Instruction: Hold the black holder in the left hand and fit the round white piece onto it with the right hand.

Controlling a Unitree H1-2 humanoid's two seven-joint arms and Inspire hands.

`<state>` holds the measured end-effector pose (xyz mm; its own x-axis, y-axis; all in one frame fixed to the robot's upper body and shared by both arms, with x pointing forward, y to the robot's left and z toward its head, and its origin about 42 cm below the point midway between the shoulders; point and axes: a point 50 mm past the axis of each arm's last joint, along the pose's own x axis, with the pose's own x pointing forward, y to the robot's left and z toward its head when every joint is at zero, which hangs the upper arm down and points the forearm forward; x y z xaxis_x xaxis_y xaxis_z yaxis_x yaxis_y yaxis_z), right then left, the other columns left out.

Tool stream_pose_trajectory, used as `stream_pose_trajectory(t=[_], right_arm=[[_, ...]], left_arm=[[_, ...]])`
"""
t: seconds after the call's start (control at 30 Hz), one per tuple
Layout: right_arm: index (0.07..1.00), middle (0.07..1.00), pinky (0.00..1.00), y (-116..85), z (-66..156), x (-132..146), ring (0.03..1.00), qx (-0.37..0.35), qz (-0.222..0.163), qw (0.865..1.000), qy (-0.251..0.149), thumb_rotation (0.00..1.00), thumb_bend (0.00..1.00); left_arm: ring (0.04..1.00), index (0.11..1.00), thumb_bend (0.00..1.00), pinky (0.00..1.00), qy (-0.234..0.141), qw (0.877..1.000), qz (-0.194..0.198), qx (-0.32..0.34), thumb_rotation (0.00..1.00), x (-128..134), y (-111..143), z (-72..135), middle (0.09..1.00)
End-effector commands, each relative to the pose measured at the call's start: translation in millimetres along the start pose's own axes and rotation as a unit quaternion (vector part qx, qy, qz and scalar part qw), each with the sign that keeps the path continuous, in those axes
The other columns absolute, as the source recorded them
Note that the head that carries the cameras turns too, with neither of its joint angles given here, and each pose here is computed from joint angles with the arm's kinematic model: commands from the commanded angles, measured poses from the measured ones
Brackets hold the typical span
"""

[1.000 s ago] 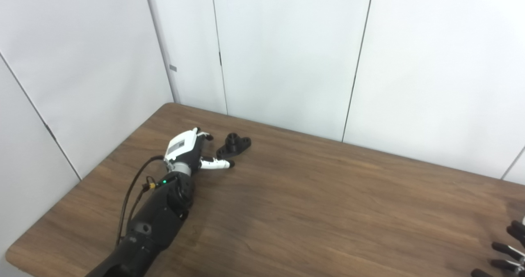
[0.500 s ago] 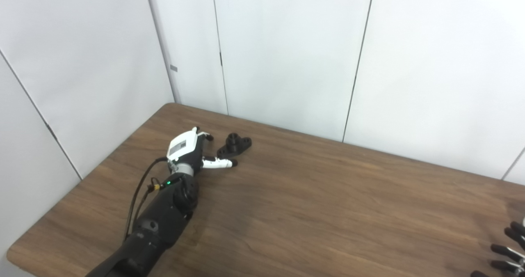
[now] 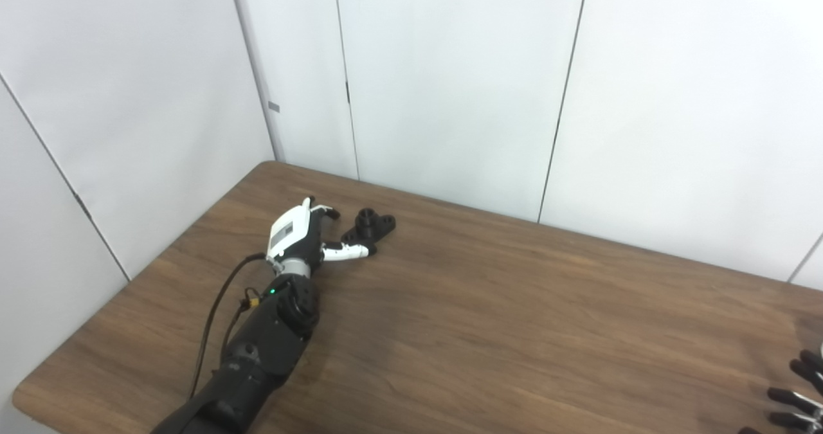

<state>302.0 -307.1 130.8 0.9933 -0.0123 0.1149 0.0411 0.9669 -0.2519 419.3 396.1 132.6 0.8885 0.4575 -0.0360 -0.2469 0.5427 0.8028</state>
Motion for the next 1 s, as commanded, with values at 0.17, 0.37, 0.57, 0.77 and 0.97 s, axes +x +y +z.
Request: stream_pose_trajectory(t=[0.17,0.37,0.57,0.77,0.97], right_arm=[[0.868,0.871,0.60,-10,16,4,0.712,-0.008,-0.005,0.999,-0.033,0.05,0.66],[0.864,0.865,0.59,-10,18,3,0.700,-0.010,-0.005,0.999,-0.034,0.07,0.67],[0.865,0.867,0.59,-10,18,3,0.706,-0.010,-0.006,0.999,-0.033,0.07,0.68],[0.862,0.864,0.59,-10,19,4,0.695,-0.009,-0.007,0.999,-0.035,0.07,0.68],[0.860,0.862,0.59,-11,19,5,0.697,-0.017,-0.011,0.999,-0.033,0.08,0.68]], left_arm=[[1.000,0.706,0.92,1.00,-0.014,0.999,-0.019,-0.027,0.26,0,-15,8,1.000],[1.000,0.705,0.92,1.00,-0.015,0.999,-0.027,-0.033,0.25,-2,-19,6,1.000],[1.000,0.702,0.92,1.00,-0.012,0.999,-0.033,-0.034,0.25,-3,-24,5,1.000],[1.000,0.657,0.88,1.00,-0.014,0.999,-0.033,-0.032,0.17,-5,-28,4,1.000],[1.000,0.488,0.53,1.00,-0.024,0.999,0.004,0.026,0.06,-3,-32,3,0.949]])
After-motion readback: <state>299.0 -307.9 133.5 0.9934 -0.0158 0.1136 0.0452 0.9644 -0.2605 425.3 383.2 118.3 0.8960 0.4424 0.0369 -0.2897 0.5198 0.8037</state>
